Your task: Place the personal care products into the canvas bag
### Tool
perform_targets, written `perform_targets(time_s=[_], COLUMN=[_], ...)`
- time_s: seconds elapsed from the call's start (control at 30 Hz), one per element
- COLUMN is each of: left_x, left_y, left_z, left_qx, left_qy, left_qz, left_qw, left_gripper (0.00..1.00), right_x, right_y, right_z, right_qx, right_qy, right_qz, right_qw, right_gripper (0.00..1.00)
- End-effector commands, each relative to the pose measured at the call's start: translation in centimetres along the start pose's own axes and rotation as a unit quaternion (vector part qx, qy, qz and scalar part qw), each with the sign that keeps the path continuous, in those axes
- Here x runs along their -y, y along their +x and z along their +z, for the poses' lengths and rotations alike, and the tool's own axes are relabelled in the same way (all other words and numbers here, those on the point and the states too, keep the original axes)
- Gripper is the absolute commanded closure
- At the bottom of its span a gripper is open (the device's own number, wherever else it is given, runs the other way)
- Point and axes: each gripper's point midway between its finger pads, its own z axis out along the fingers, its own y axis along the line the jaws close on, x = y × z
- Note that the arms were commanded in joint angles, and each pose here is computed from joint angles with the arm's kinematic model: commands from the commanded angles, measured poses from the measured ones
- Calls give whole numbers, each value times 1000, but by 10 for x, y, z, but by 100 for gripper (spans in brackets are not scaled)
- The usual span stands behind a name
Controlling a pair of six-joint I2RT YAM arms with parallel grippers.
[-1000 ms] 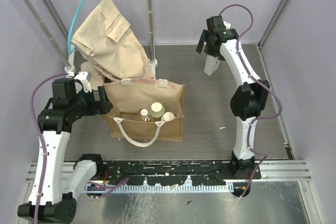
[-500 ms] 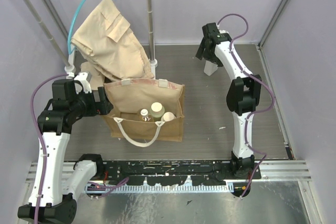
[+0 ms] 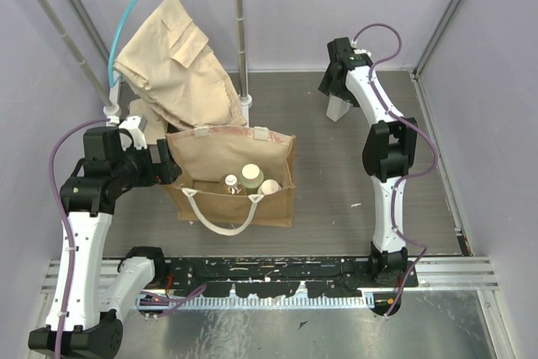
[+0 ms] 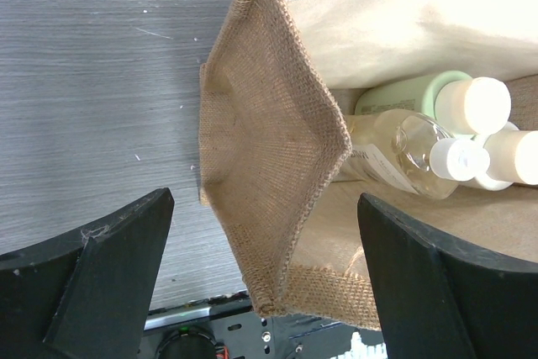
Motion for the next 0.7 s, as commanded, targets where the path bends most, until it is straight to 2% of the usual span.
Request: perform_targets(time_s=[0.0,0.1,0.17,0.33,0.5,0.57,0.67], left_x=[5,5,5,4,4,4,3], left_y=[-2,-2,-1,-2,-1,-1,-1], left_z=[2,3,4,4,6,7,7], left_qx=[4,2,1,0,-3,-4,-3], left_qy=[15,15,15,13,12,13,11], left_qz=[2,2,1,1,-1,-1,-2], left_qw=[1000,1000,1000,1000,1000,1000,1000], left_gripper=[2,2,2,2,2,2,2], right_x=[-2,-1,0,-1,-4,-2,1], right_y=[-25,-26,-26,-26,-28,-28,-27], right_z=[-5,-4,-3,-4,-9,-13,-25], right_qx=[40,43,44,44,42,43,47], right_qy=[1,5,6,2,-12,-13,-13], right_qz=[23,19,15,6,-9,-15,-29], right_qw=[999,999,999,999,999,999,998], right_gripper=[2,7,18,62,93,99,99])
